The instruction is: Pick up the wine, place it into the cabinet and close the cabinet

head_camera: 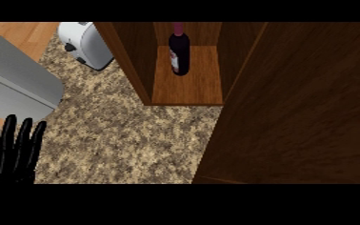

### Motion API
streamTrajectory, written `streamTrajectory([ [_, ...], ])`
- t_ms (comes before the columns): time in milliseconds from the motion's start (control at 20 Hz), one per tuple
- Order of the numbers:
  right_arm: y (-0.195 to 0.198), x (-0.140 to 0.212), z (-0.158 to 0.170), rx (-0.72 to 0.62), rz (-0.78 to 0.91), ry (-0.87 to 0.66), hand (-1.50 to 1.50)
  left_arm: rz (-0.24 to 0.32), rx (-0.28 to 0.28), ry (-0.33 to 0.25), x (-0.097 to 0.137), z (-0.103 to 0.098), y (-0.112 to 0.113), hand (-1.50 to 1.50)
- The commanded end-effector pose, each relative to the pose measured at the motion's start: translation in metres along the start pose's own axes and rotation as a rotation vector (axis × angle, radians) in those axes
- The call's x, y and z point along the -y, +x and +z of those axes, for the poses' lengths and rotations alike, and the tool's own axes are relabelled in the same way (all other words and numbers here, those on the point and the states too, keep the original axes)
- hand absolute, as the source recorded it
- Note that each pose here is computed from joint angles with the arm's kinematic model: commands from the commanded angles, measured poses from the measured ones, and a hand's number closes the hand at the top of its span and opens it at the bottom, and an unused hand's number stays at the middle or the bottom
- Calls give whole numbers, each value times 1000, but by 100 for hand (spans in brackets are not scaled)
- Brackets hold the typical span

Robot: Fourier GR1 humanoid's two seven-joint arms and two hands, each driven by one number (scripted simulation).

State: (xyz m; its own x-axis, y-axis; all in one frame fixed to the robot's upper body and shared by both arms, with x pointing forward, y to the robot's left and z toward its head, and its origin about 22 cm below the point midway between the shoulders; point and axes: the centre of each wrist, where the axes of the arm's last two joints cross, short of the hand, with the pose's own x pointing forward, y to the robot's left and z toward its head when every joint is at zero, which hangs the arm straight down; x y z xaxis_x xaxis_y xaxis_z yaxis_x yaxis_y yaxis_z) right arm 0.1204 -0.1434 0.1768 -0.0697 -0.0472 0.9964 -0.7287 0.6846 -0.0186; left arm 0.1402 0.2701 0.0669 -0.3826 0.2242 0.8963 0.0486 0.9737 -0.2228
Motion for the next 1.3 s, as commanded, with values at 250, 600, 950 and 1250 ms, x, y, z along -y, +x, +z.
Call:
streamTrajectory([
  [250,21,-51,4,78,-7,90,150,-45,10,-4,-49,-11,17,-150],
  [600,8,-67,-21,120,8,26,150,-24,-20,-16,-52,-20,26,-150],
  [950,13,-74,-38,154,91,-13,150,24,-20,-35,-48,-27,32,-150],
  [1250,21,-63,-70,138,113,-50,150,37,-40,-55,-57,-35,32,-150],
])
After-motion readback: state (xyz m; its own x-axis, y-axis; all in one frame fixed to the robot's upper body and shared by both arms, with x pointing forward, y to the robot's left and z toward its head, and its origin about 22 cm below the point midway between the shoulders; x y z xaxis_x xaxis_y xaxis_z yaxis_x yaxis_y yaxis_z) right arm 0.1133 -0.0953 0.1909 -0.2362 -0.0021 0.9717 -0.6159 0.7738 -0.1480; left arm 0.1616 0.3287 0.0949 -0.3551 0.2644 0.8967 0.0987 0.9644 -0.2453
